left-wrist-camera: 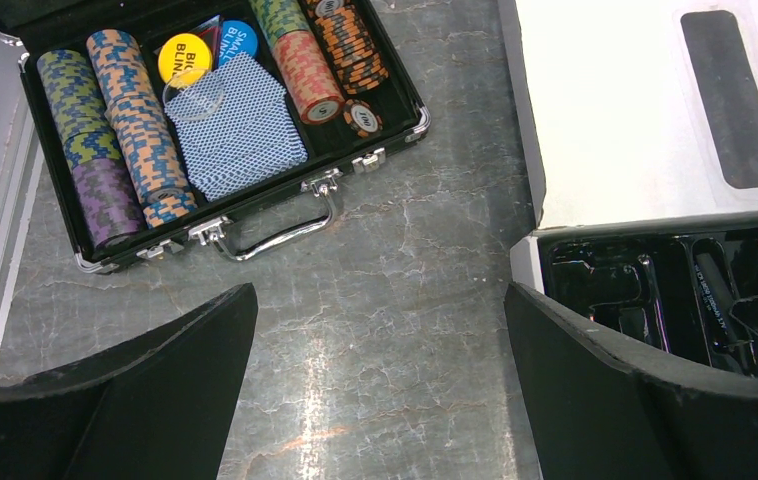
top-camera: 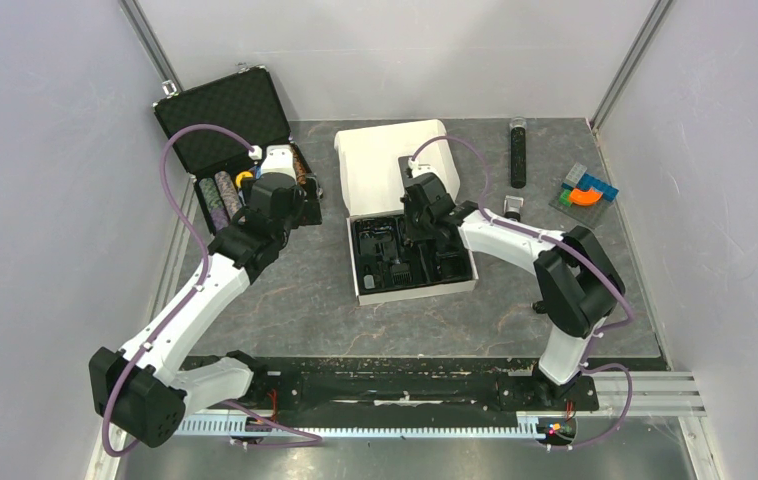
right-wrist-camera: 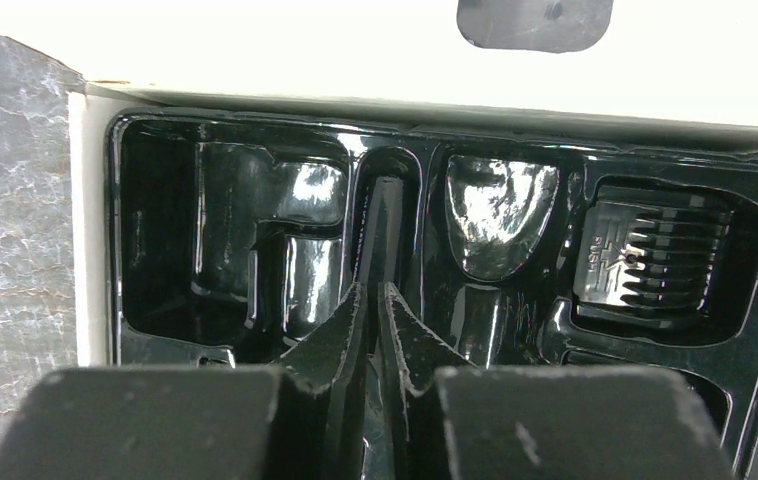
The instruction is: Sort the hair-cutting tools
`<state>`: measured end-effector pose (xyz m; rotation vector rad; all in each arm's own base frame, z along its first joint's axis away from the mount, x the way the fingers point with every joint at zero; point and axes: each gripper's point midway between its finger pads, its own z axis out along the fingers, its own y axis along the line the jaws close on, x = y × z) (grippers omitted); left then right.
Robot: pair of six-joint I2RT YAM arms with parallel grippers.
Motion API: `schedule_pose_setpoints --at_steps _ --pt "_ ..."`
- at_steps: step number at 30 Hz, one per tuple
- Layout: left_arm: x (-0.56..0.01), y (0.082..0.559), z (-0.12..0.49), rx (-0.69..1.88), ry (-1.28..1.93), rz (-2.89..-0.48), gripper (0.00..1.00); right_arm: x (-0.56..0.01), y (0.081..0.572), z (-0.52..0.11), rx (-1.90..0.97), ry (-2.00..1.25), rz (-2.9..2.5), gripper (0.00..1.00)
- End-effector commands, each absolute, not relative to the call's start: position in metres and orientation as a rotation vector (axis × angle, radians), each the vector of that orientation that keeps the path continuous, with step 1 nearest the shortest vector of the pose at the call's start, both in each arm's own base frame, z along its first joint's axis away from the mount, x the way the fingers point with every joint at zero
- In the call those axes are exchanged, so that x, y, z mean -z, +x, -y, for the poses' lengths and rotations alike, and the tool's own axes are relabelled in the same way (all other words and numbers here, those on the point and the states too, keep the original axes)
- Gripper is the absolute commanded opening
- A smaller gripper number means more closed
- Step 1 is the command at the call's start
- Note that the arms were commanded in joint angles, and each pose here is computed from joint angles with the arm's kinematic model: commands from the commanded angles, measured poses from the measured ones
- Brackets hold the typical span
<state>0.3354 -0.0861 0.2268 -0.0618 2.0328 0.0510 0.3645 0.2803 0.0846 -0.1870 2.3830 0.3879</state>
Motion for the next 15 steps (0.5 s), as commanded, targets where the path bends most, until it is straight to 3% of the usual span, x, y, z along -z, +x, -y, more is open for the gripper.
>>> schedule_pose_setpoints --at_steps 1,15 --pt "-0.239 0.339 0.089 -0.031 -0.066 -2.001 1.00 -0.075 0.366 -0.285 -0.373 -0.221 -2.399 0.09" --pt "-0.238 0.339 0.088 -0.041 -0.065 -2.003 1.00 -0.074 0.369 -0.282 -0.282 -0.284 -2.401 0.09"
